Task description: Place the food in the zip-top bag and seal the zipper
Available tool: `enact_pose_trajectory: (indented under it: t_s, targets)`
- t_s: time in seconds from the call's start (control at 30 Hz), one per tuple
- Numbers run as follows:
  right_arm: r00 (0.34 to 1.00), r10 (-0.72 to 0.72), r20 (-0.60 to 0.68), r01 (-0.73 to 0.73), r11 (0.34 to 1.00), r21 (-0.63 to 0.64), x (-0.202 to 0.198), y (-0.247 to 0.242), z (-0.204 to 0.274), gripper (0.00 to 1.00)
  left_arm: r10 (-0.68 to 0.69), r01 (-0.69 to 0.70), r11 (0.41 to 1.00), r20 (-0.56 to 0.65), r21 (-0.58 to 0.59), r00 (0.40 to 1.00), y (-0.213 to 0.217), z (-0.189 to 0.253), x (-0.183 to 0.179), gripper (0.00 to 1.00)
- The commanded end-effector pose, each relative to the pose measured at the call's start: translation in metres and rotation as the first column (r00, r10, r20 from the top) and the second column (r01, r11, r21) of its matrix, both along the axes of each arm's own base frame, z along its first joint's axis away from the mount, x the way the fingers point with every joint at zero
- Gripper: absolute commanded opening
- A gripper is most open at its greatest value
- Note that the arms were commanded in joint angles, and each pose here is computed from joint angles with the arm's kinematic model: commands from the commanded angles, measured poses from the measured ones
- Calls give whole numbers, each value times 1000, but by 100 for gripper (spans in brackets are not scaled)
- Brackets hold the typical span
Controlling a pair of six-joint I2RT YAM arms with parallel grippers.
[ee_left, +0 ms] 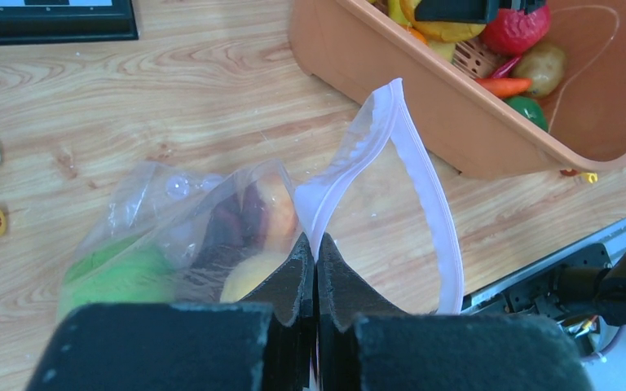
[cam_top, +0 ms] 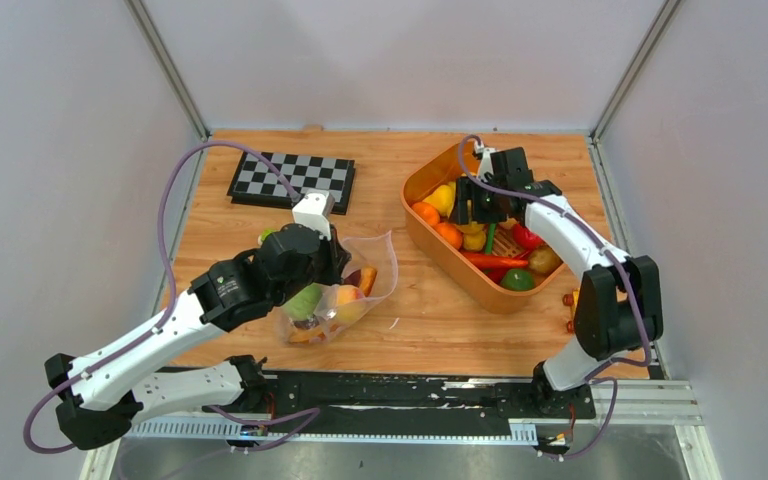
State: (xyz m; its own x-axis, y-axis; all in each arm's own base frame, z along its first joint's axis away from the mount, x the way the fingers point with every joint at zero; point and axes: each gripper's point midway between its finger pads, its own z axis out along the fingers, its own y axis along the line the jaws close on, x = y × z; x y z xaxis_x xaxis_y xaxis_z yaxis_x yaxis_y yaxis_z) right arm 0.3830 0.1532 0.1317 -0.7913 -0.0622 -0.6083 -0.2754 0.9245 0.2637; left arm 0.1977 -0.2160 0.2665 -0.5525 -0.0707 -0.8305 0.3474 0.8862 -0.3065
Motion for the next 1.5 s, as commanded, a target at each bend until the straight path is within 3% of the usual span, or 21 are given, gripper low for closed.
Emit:
enact_pose_trajectory:
  t_s: [0.0, 0.23, 0.47, 0.67, 0.9, 1.07, 1.23, 1.47]
  targets:
    - [998, -28, 48, 26, 998, 57, -10, 2, 14, 32, -4, 5, 998, 23, -56, 1000, -6, 10, 2, 3]
    - [981, -91, 170, 67, 988, 142, -31, -3, 55, 26, -5, 6, 999, 26, -53, 1000, -6, 12, 3, 3]
    - [966, -123, 227, 46, 947, 317, -58, 8, 100, 25, 0, 3, 998, 40, -66, 999, -5, 13, 3, 3]
    - [967, -29, 251, -109, 849, 518, -93, 39, 137, 25, 3, 0, 998, 48, -60, 999, -4, 15, 4, 3]
    - [935, 113, 337, -310, 723, 617, -137, 64, 172, 28, 10, -7, 998, 50, -68, 999, -5, 14, 6, 3]
    - [873, 295, 388, -483, 634, 604, -176, 98, 181, 30, 5, -2, 998, 49, -66, 999, -7, 14, 6, 3]
    - [764, 467, 444, -645, 562, 518, -213, 139, 188, 31, -5, 8, 998, 43, -68, 999, -11, 13, 6, 3]
    - [755, 478, 448, -648, 645, 404, -209, 165, 184, 33, -19, 22, 997, 43, -77, 999, -11, 16, 3, 3]
